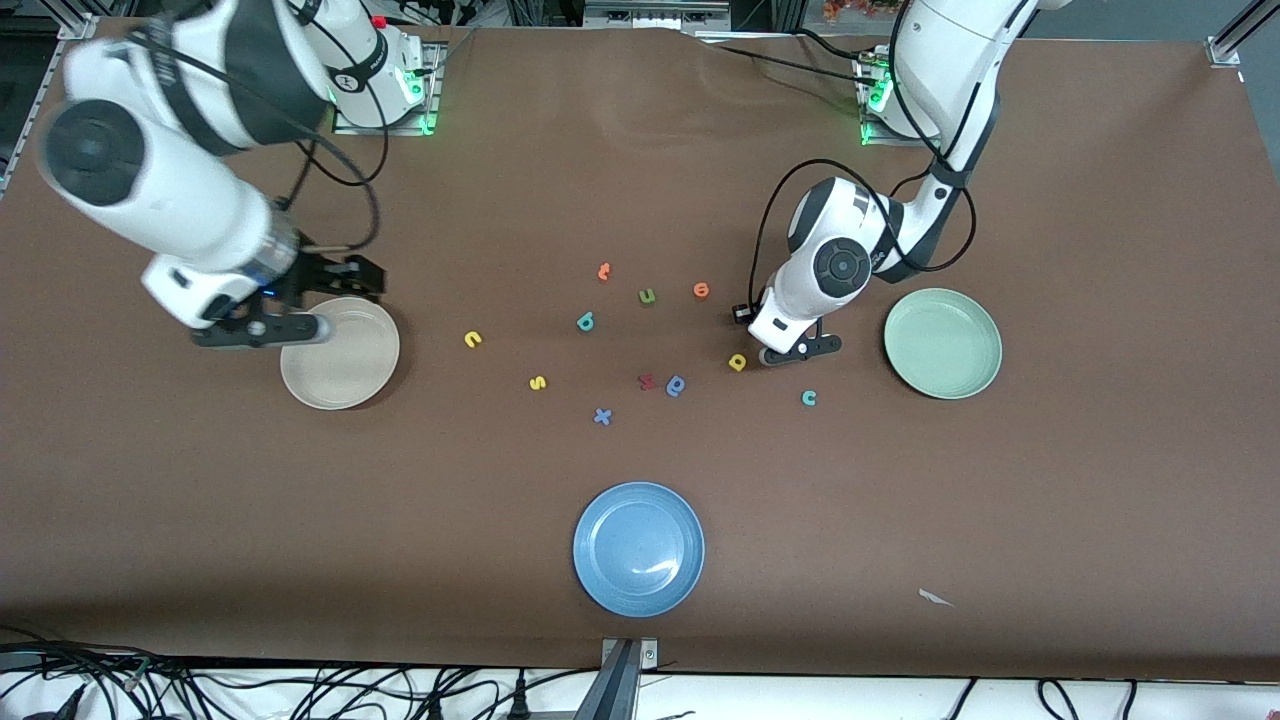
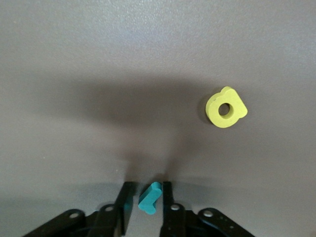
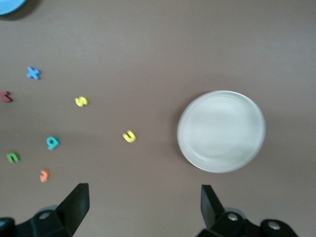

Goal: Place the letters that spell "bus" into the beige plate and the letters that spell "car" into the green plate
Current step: 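Carry the teal letter over the green plate while the right gripper reaches the u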

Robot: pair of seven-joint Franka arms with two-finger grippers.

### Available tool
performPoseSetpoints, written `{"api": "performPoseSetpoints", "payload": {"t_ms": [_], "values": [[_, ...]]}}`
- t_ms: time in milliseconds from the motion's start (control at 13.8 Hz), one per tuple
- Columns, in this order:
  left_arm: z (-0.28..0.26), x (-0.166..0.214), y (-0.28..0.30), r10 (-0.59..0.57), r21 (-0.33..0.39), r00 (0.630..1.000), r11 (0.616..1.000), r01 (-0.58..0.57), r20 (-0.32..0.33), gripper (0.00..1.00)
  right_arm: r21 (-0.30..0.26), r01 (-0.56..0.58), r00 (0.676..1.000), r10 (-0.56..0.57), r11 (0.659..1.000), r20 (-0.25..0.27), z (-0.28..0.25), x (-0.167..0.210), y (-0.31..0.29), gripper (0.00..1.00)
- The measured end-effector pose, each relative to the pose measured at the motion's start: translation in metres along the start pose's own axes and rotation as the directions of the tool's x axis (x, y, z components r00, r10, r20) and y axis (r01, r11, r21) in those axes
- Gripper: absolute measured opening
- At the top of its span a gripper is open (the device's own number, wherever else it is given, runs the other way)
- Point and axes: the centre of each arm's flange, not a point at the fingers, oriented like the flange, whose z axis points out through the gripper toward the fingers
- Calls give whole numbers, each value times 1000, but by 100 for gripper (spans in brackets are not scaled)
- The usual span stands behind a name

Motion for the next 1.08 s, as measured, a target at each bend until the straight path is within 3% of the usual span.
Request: {"api": "performPoseSetpoints", "payload": {"t_ms": [145,434,723,1085], "values": [[-1,0,1,1,-1,1000,1000,-1,-1,11,10,5,1000,-5,1000,-21,31,0,-16,100],[-9,6,4,-1,-17,1000,1000,1,-20,11,28,18,997,-16,999,-70,101,-14,-30,100],[-67,34,-13,-13,-58,999,998,10,-50,11,17,29,997,-28,999,-76,150,-25,-26,100],[-143,73,-94,54,-6,996,999,-54,66,11,31,46,991,-42,998,-123,222,-34,-25,100]]}}
